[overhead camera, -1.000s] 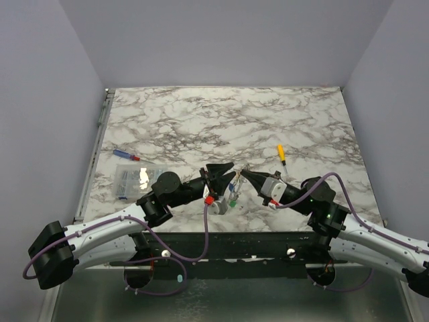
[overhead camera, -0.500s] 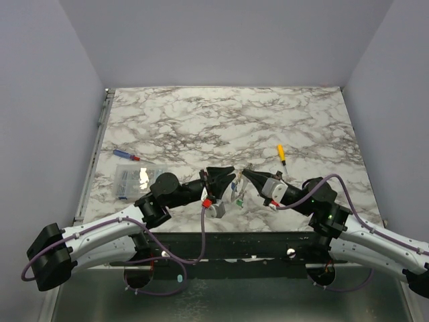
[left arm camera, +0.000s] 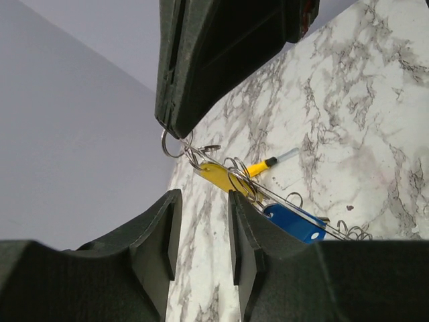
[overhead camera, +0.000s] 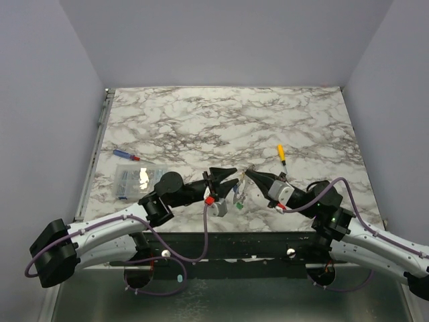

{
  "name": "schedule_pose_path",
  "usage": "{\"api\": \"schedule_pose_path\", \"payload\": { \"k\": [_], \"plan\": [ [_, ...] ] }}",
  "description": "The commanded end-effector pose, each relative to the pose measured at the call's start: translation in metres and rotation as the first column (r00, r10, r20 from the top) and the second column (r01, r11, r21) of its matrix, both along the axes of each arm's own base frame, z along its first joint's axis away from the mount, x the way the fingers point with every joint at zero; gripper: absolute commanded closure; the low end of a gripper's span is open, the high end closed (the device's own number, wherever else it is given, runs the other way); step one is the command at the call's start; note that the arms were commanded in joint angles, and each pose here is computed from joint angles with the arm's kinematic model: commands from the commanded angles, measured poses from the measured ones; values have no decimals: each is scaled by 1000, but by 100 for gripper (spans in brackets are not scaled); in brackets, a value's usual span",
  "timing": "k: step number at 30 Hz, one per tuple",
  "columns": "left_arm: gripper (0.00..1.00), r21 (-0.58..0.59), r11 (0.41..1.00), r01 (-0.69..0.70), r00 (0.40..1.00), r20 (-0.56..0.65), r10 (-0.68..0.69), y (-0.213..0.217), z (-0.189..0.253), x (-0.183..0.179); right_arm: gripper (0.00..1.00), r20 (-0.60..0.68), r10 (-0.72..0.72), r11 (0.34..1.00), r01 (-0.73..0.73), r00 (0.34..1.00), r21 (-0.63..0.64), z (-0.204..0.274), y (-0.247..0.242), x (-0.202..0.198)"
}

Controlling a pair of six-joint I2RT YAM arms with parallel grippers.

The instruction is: Put the keys on the keyring

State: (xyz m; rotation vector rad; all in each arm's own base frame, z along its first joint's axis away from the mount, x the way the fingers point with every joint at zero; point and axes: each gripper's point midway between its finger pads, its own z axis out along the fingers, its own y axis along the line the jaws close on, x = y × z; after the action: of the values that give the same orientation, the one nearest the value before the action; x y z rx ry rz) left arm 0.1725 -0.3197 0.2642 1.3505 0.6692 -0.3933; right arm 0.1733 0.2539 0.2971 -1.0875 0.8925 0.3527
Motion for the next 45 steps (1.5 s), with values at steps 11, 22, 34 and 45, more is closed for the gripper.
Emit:
{"api": "schedule_pose_path", "payload": {
  "k": [11,22,34,45],
  "plan": [
    [48,-156,987,-39,976,-218,4,-12,6,12,99,36,-18,996,15,999,89,23,-4,0],
    [40,-157,987,-34,963,-271,-10,-16,1,12,99,42,-4,993,-1,999,116,28,-5,-3],
    [40,-153,988,-6,952,-302,-41,-21,-3,8,99,40,27,992,-32,999,121,30,-3,-8],
    [40,-162,985,50,939,-328,-102,-26,-2,-1,99,45,92,988,-97,995,123,30,1,-20]
  ]
}}
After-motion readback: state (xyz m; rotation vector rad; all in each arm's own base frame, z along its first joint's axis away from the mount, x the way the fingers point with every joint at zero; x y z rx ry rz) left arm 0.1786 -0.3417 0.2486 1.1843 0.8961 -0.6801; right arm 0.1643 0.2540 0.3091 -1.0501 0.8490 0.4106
